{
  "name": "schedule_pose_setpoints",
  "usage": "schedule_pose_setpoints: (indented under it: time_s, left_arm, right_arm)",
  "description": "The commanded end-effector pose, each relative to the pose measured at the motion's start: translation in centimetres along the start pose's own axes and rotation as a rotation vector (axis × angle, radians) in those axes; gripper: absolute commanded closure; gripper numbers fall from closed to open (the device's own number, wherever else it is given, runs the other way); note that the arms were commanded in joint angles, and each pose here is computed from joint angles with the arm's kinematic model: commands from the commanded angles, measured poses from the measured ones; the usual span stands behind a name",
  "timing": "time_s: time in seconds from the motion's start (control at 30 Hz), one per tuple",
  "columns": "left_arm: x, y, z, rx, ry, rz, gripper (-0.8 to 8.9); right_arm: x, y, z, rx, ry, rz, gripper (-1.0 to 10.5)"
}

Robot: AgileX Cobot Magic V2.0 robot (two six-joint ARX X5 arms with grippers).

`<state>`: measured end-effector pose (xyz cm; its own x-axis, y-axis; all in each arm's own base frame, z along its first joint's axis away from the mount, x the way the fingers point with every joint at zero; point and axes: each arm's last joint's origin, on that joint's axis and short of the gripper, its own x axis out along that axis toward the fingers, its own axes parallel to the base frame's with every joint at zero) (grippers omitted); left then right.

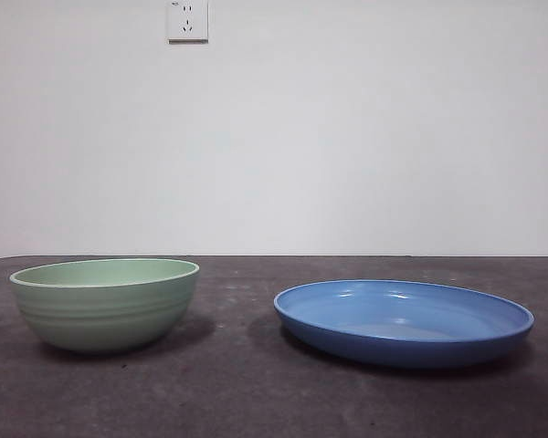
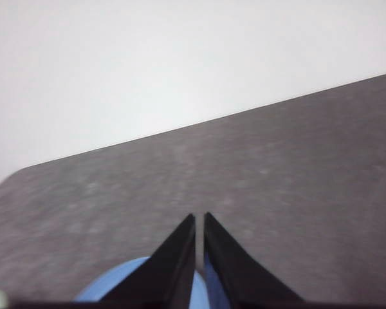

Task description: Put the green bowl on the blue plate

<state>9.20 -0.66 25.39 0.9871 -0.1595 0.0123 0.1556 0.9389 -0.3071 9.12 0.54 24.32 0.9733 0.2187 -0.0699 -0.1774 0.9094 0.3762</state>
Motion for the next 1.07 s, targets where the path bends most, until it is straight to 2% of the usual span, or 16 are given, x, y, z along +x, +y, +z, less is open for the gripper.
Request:
schedule_pose_setpoints:
  time_s: [0.03,0.23,0.37,0.5,0.63,0.77,0.9,1.07]
  left_arm:
    - [0.5,-1.0,2.4,-0.049,0.005,-0.085,7.89]
    - [2.2,-2.9,6.7,-0.101,0.102,-0.327,7.89]
    - [3.3,-3.8,8.5,-0.18,0.159,-0.424,7.89]
    - [4.7,-4.6,9.3,-0.219,0.258,-0.554,7.89]
    - [6.0,-5.1,8.5,-0.227,0.397,-0.685,7.89]
    - [6.4,-5.3,7.1,-0.211,0.507,-0.701,7.89]
    - [6.2,-5.1,6.3,-0.25,0.593,-0.669,7.89]
    - [6.2,-5.2,6.4,-0.248,0.588,-0.671,7.89]
  right_arm:
    - [0.0,1.0,2.1,0.019,0.039,0.045,9.3]
    - [0.3,2.7,5.5,0.044,0.176,0.123,9.3]
    - [0.5,4.0,7.1,0.016,0.225,0.212,9.3]
    - [0.9,5.4,7.9,-0.031,0.304,0.292,9.3]
    - [1.6,6.5,7.6,-0.078,0.424,0.376,9.3]
    - [1.9,7.2,7.0,-0.075,0.492,0.445,9.3]
    - [1.8,7.6,6.9,-0.068,0.514,0.513,9.3]
    - [1.9,7.7,7.1,-0.071,0.496,0.54,9.3]
